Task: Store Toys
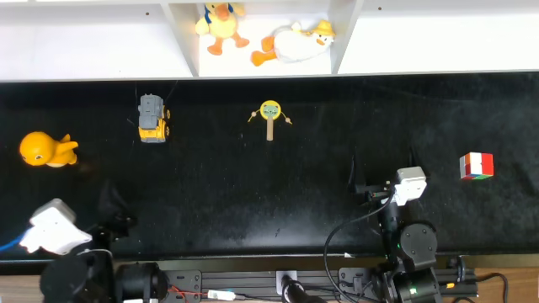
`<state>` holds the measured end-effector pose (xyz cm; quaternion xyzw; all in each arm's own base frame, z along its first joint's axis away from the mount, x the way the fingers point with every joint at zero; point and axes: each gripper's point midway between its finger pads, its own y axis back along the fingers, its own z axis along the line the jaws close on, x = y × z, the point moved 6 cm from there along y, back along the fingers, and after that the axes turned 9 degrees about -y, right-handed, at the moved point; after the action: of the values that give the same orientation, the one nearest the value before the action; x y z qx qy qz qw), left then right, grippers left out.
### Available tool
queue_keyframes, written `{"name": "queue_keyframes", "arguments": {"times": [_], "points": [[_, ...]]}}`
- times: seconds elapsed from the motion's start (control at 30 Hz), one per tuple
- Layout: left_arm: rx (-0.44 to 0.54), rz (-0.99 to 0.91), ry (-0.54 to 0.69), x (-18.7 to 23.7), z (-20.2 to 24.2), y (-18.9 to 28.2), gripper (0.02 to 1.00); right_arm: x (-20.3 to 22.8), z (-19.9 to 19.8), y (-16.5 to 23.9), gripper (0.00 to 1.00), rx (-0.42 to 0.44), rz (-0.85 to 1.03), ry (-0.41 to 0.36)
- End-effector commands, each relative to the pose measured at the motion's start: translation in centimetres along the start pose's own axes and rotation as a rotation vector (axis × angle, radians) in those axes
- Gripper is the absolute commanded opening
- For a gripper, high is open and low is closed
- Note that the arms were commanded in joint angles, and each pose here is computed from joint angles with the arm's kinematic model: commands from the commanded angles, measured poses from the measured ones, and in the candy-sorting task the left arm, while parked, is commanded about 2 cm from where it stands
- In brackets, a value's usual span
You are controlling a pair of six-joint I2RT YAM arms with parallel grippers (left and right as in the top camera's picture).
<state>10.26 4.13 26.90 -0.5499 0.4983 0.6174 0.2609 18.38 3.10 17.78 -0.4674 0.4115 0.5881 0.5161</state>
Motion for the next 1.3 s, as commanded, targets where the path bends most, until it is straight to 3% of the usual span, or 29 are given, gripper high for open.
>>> {"name": "queue_keyframes", "arguments": {"times": [0.03,0.33,0.7,0.97,1.1,1.3], "points": [[-0.156,0.056,-0.052,-2.1,0.9,-0.3,1.000,0.4,0.0,0.0,0.993,-0.003,0.001,0.003],[-0.354,0.246,-0.175,-3.8,0.6,-4.5,0.998,0.3,0.0,0.0,0.996,-0.003,0.001,0.003],[-0.358,0.233,-0.239,-4.8,-0.3,-6.9,0.998,0.3,0.0,0.0,0.996,-0.003,0.001,0.003],[-0.441,0.256,-0.125,-4.6,2.0,-7.0,0.996,0.4,0.0,0.0,0.996,-0.003,0.001,0.003],[-0.378,0.303,-0.171,-4.5,2.9,-7.4,0.996,0.4,0.0,0.0,0.996,-0.003,0.001,0.003],[-0.366,0.347,-0.164,-4.3,5.1,-7.4,0.996,0.3,0.0,0.0,0.996,-0.003,0.001,0.003]]}}
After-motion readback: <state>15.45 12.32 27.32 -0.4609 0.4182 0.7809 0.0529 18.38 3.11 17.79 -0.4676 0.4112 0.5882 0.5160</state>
